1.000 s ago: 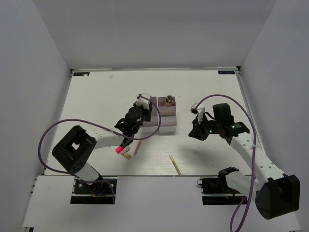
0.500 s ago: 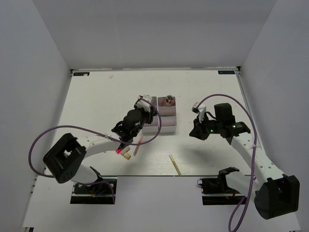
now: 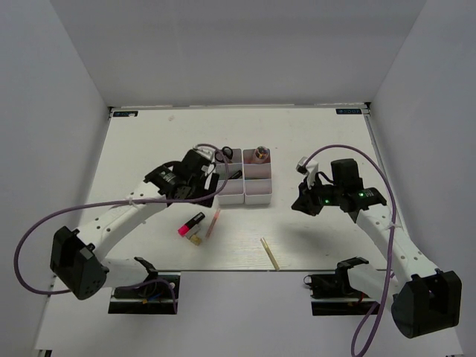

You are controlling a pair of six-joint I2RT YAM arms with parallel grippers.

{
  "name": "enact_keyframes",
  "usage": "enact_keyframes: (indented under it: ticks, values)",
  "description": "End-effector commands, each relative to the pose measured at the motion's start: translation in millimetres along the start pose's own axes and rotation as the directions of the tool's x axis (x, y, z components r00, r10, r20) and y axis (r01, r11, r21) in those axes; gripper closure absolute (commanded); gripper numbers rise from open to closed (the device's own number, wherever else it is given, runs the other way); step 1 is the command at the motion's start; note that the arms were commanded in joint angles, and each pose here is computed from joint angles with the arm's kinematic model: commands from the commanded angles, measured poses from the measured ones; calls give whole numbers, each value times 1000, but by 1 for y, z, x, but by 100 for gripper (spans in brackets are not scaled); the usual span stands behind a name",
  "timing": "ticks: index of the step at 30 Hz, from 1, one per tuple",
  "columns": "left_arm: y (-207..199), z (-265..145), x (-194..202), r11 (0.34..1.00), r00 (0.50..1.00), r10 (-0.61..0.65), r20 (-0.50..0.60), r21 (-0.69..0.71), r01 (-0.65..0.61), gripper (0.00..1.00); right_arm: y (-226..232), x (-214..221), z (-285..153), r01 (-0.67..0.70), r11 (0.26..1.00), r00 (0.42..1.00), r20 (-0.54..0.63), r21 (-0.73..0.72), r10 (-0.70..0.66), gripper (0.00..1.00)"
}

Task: Sort the stationery into containers
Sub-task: Pick up the pen from the center of the board.

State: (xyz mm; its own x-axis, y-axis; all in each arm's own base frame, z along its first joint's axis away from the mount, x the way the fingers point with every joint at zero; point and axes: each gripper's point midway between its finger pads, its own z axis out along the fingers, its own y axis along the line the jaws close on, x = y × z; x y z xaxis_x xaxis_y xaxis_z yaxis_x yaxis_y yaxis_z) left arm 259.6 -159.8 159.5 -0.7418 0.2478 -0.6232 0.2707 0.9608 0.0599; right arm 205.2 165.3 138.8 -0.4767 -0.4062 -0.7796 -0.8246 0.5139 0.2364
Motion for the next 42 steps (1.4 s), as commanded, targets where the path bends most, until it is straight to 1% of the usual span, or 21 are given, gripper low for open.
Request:
enact_keyframes:
  ticks: [1,2,3,4,6,7,8,9,10,11,12,13,16,17,21,23,26,30,33,34,42]
  values:
    - [14,-17,77,998,951,42,-307,-24,-52,1,4,-2,-3,-7,1000,1000,16,-13,7,87]
    - [13,-12,78,998,951,46,-305,-16,-53,1,4,-3,-3,-4,1000,1000,19,-10,4,87]
    - [14,-8,85,998,945,53,-323,-13,-60,4,2,-2,-4,-7,1000,1000,20,-7,7,87]
    - [10,1,92,998,937,65,-343,19,-63,12,3,-2,-4,-9,1000,1000,20,-9,9,87]
    - [10,7,103,997,922,75,-381,31,-68,24,2,-2,-4,-10,1000,1000,21,-11,11,87]
    - [10,14,107,997,919,71,-388,38,-62,41,2,-1,-4,-14,1000,1000,17,-12,14,87]
    - [10,21,111,997,913,78,-401,45,-65,48,2,-1,-4,-15,1000,1000,19,-12,16,87]
    - [7,25,115,996,909,79,-409,65,-57,50,2,-2,-5,-11,1000,1000,19,-10,12,87]
    - [4,32,122,996,901,68,-429,80,-37,49,2,-1,-4,-10,1000,1000,18,-12,10,87]
    - [2,35,121,995,902,66,-427,102,-24,45,1,-1,-5,-9,1000,1000,18,-9,9,87]
    - [0,40,118,994,909,60,-412,109,-17,41,2,-1,-5,-9,1000,1000,19,-11,9,87]
    - [-2,43,122,992,900,63,-430,123,-10,37,1,0,-5,-14,1000,1000,17,-10,15,87]
    - [-2,53,117,992,905,58,-422,128,-3,35,2,0,-5,-14,1000,1000,16,-15,15,87]
    - [-4,54,115,991,905,56,-421,137,2,32,2,0,-5,-13,1000,1000,15,-15,13,87]
    - [-4,62,105,990,918,58,-391,143,-2,30,2,0,-5,-14,1000,1000,14,-18,14,87]
    - [-3,66,105,990,916,58,-397,140,-2,29,2,1,-5,-20,1000,1000,13,-20,20,87]
    - [-3,71,103,988,919,55,-392,156,8,34,3,1,-5,-21,999,1000,13,-25,21,87]
    - [0,78,106,984,923,37,-384,176,34,36,2,1,-6,-26,999,1000,16,-24,26,87]
    - [1,83,109,980,925,41,-379,197,37,36,2,1,-6,-29,999,999,16,-24,29,87]
    - [-1,84,106,976,932,42,-360,214,38,36,2,0,-6,-29,999,999,20,-26,29,87]
    - [-2,92,115,970,921,50,-386,239,48,36,2,0,-7,-41,999,999,24,-31,42,87]
